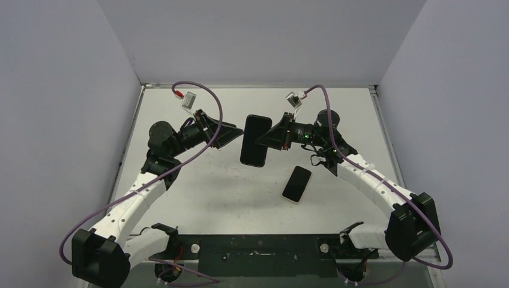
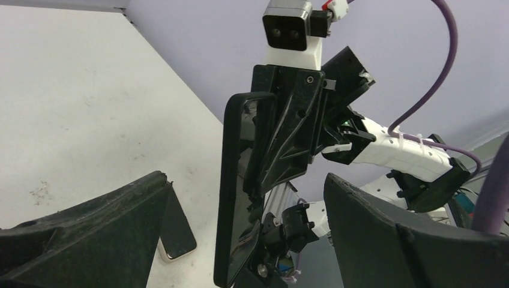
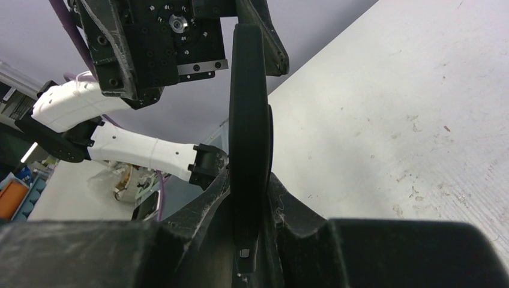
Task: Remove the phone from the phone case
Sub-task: Adjust the phone.
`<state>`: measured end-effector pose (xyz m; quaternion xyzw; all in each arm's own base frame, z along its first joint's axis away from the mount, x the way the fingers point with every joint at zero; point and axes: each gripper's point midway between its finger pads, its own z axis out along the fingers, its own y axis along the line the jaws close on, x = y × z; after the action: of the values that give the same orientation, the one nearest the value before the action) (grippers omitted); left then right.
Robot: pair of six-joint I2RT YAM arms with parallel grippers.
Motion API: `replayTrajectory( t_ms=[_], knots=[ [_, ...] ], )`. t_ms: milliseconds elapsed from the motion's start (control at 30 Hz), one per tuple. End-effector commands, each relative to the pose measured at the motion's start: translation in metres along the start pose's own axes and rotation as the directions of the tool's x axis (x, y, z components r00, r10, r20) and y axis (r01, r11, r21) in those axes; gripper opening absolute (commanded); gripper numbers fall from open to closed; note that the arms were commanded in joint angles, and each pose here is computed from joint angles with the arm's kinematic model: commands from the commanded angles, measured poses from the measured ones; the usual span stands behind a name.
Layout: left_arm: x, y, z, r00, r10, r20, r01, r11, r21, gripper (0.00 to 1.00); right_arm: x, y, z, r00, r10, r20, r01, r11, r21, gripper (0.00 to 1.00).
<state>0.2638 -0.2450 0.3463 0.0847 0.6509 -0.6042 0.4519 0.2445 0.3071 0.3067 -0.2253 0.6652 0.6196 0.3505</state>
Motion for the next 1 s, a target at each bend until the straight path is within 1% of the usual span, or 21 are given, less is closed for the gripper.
replayTrajectory(
  t_ms=[0,67,200,233,367,467,567,700,767,833,867,900,967],
  knots=[
    [-0.009,-0.024,-0.005,0.999,-0.016,0.041,0.012,0.996,0.092,0.97,-0.019,0.029,0.006,0.993,-0.118,0.017,0.119,0.989,-0.087,0.0],
    [-0.011,-0.026,-0.007,0.997,-0.047,0.067,0.04,0.994,0.106,0.97,-0.017,0.032,0.01,0.993,-0.121,0.004,0.121,0.987,-0.101,0.0],
    [-0.007,-0.028,-0.001,0.997,-0.062,0.046,0.056,0.992,0.109,0.97,-0.014,0.037,0.018,0.992,-0.123,-0.018,0.12,0.985,-0.124,0.0],
    [-0.006,-0.028,0.001,0.997,-0.063,0.042,0.058,0.992,0.109,0.96,-0.014,0.038,0.019,0.992,-0.125,-0.022,0.122,0.984,-0.13,0.0],
    [0.001,-0.024,0.006,0.996,-0.083,0.024,0.08,0.991,0.104,0.86,-0.012,0.044,0.025,0.991,-0.128,-0.038,0.12,0.98,-0.161,0.0],
    [0.006,-0.028,0.008,0.995,-0.095,0.01,0.093,0.987,0.129,0.74,-0.01,0.044,0.029,0.992,-0.116,-0.059,0.103,0.979,-0.178,0.0],
    [0.009,-0.028,0.008,0.994,-0.105,0.005,0.103,0.985,0.138,0.56,-0.008,0.046,0.03,0.99,-0.12,-0.073,0.103,0.975,-0.198,0.0],
    [0.01,-0.028,0.009,0.993,-0.114,-0.002,0.113,0.984,0.139,0.36,-0.005,0.044,0.032,0.989,-0.121,-0.089,0.1,0.974,-0.205,0.0],
    [0.011,-0.027,0.01,0.992,-0.123,-0.006,0.123,0.983,0.138,0.2,-0.005,0.042,0.032,0.988,-0.121,-0.093,0.1,0.974,-0.203,0.0],
    [0.011,-0.026,0.01,0.991,-0.132,-0.007,0.132,0.982,0.135,0.02,-0.006,0.042,0.033,0.988,-0.126,-0.092,0.105,0.974,-0.202,0.0],
    [0.01,-0.025,0.01,0.991,-0.137,-0.001,0.136,0.982,0.133,0.0,-0.007,0.041,0.033,0.988,-0.126,-0.091,0.106,0.974,-0.199,0.0],
    [0.009,-0.024,0.01,0.99,-0.143,0.009,0.141,0.982,0.128,0.0,-0.008,0.04,0.033,0.988,-0.128,-0.087,0.109,0.975,-0.194,0.02],
    [0.005,-0.021,0.01,0.987,-0.158,0.039,0.153,0.982,0.111,0.0,-0.01,0.036,0.032,0.989,-0.127,-0.075,0.113,0.978,-0.176,0.09]
  ],
)
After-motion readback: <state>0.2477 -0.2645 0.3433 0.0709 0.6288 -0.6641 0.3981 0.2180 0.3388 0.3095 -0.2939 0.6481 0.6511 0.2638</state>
